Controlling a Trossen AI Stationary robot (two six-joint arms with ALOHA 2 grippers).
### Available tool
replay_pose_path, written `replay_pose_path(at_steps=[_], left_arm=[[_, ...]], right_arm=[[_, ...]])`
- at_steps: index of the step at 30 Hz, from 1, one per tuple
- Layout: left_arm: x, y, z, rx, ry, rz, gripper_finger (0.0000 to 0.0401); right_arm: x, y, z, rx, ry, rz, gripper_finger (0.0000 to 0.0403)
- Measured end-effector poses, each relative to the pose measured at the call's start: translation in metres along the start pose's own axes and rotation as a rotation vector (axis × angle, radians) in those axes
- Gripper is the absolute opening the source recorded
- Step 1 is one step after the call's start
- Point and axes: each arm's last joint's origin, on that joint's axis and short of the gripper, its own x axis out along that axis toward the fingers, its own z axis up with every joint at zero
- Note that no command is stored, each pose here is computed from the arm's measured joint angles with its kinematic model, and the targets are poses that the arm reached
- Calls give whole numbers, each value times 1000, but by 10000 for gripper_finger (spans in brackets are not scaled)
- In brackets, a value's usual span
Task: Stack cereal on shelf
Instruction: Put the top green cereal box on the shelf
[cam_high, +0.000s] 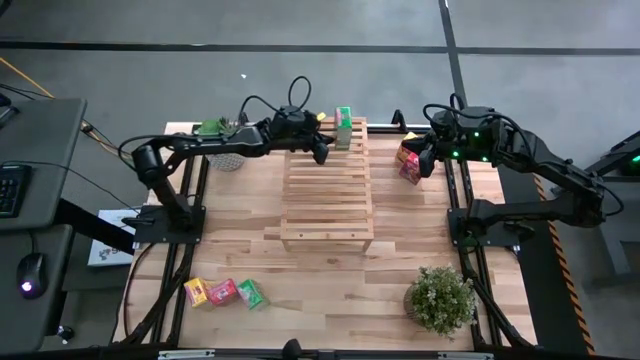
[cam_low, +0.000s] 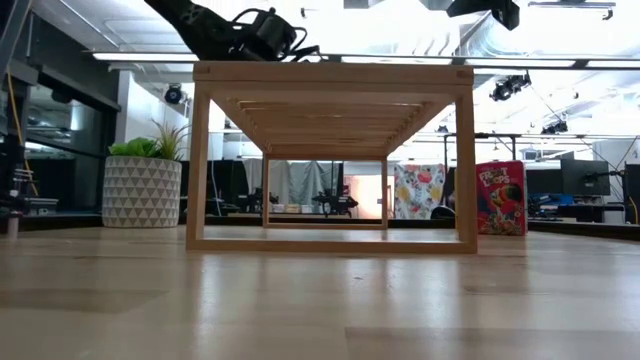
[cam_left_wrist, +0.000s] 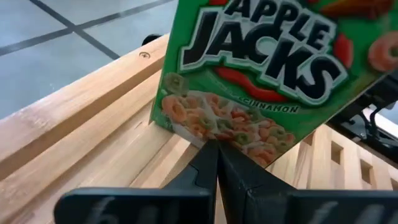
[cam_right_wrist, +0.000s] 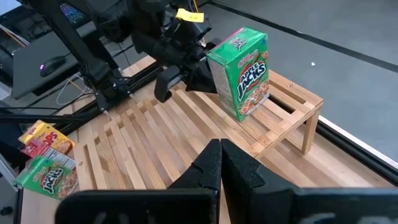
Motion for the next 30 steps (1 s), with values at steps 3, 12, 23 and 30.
replay_pose_path(at_steps=[3,12,23,30], left_arm=[[3,0,-2,0,1,2,0],[6,1,0,-6,-55,47,0],[22,5,-6,-7,-98,54,0],[26,2,-7,7,-119,52,0]], right_arm=[[0,0,0,2,0,0,0],[0,0,0,3,0,0,0],[2,0,1,3,-7,2,0],[9,1,2,2,10,-3,0]])
